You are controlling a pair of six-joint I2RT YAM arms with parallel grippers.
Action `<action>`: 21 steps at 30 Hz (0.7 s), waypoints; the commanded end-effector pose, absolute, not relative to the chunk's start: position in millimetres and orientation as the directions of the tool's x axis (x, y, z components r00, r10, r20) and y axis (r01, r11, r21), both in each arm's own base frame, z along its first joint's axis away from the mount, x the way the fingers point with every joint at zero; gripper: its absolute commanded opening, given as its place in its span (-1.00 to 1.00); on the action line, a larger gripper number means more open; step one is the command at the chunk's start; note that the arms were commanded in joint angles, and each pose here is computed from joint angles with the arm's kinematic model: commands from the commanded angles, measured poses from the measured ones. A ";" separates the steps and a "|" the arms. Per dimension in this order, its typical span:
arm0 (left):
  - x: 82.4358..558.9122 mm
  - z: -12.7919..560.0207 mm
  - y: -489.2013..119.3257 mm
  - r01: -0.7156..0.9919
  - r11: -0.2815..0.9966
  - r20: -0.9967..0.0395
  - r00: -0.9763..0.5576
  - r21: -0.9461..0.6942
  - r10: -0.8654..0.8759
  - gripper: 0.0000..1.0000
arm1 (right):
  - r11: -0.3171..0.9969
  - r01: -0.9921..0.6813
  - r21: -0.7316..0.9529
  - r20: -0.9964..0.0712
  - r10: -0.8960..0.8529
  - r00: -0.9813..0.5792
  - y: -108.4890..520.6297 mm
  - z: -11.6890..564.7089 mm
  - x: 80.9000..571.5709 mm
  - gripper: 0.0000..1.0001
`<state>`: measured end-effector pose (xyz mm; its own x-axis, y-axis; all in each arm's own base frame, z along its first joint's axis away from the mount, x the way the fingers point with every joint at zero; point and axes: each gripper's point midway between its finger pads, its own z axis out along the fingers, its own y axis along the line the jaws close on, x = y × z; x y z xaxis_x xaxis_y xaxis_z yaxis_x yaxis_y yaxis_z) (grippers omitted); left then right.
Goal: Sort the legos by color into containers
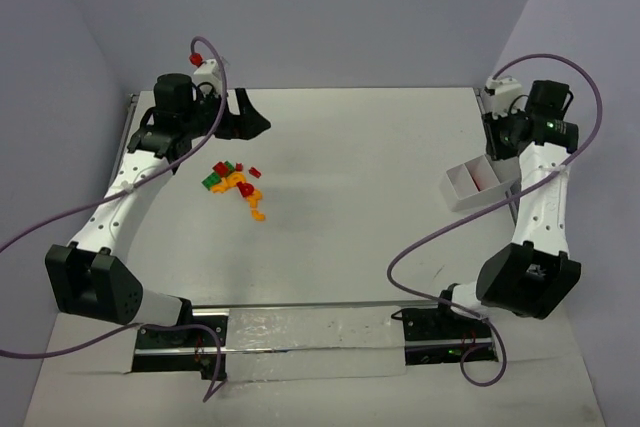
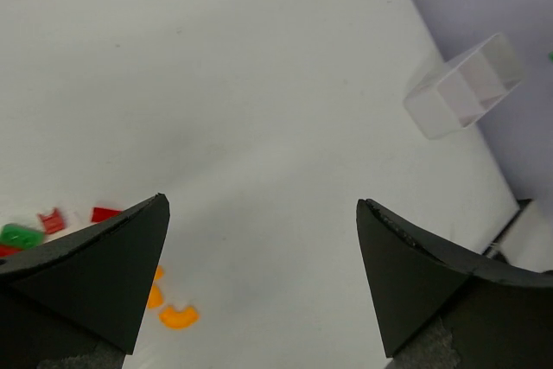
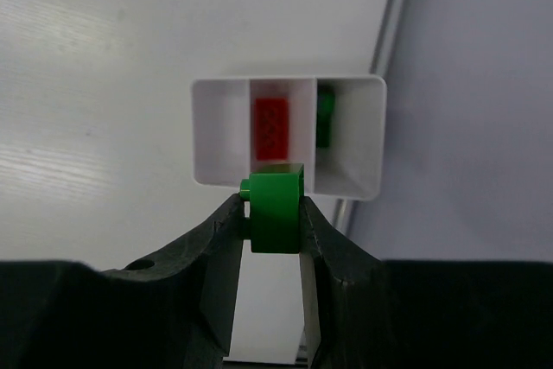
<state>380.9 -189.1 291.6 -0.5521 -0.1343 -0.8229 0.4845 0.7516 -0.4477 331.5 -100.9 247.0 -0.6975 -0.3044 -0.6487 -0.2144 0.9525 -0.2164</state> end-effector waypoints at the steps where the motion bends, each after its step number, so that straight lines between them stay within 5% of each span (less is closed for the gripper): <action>1: 380.2 272.6 -172.5 0.529 0.796 -0.858 -0.514 -0.295 0.023 0.98 | 0.939 -0.239 -0.247 -0.574 -0.340 -0.744 -130.4 232.5 321.8 -1.00; 21: 376.9 260.4 -173.8 0.572 0.777 -0.853 -0.514 -0.264 0.088 0.98 | 0.938 -0.222 -0.268 -0.495 -0.332 -0.803 -173.1 184.3 366.0 -0.94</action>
<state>374.8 -172.5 258.4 -0.5299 0.0667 -0.8454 0.5505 0.7853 -0.2831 346.0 -154.1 164.2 -0.8380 -0.3043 -0.4529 -0.2468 0.9517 -0.1828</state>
